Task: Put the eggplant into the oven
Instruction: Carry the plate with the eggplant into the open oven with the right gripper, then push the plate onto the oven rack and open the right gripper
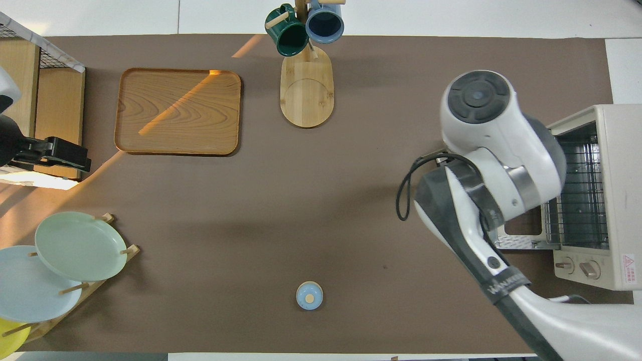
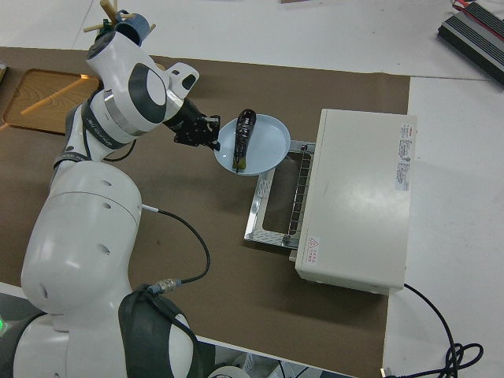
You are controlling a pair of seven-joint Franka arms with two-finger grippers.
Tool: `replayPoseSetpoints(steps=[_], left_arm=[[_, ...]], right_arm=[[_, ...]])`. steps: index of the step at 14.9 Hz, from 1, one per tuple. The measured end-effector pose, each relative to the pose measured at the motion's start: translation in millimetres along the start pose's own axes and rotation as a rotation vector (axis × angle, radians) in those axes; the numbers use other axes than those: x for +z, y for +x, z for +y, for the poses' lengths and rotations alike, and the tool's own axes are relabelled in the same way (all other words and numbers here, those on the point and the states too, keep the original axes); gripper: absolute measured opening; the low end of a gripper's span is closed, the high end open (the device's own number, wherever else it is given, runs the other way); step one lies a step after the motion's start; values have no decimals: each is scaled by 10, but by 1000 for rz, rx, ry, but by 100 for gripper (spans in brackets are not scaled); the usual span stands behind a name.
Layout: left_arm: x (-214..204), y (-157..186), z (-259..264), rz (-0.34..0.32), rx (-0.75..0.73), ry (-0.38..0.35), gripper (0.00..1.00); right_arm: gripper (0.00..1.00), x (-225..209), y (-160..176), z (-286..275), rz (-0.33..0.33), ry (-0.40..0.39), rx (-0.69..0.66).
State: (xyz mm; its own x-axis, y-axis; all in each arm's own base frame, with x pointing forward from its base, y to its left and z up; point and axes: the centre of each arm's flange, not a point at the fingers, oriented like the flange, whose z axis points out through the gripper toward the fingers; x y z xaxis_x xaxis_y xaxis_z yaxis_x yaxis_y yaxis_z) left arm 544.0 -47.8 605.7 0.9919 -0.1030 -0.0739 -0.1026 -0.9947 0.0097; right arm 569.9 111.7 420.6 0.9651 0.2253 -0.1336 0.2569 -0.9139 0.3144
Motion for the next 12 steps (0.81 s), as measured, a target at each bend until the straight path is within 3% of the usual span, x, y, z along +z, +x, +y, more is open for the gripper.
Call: replayPoseSetpoints(steps=[7, 12], left_arm=[[0, 0, 2, 0, 0, 0, 100], [0, 0, 1, 0, 0, 0, 100]], right_arm=[[2, 744, -455, 945, -8, 41, -35], [2, 877, -595, 1040, -5, 47, -15]])
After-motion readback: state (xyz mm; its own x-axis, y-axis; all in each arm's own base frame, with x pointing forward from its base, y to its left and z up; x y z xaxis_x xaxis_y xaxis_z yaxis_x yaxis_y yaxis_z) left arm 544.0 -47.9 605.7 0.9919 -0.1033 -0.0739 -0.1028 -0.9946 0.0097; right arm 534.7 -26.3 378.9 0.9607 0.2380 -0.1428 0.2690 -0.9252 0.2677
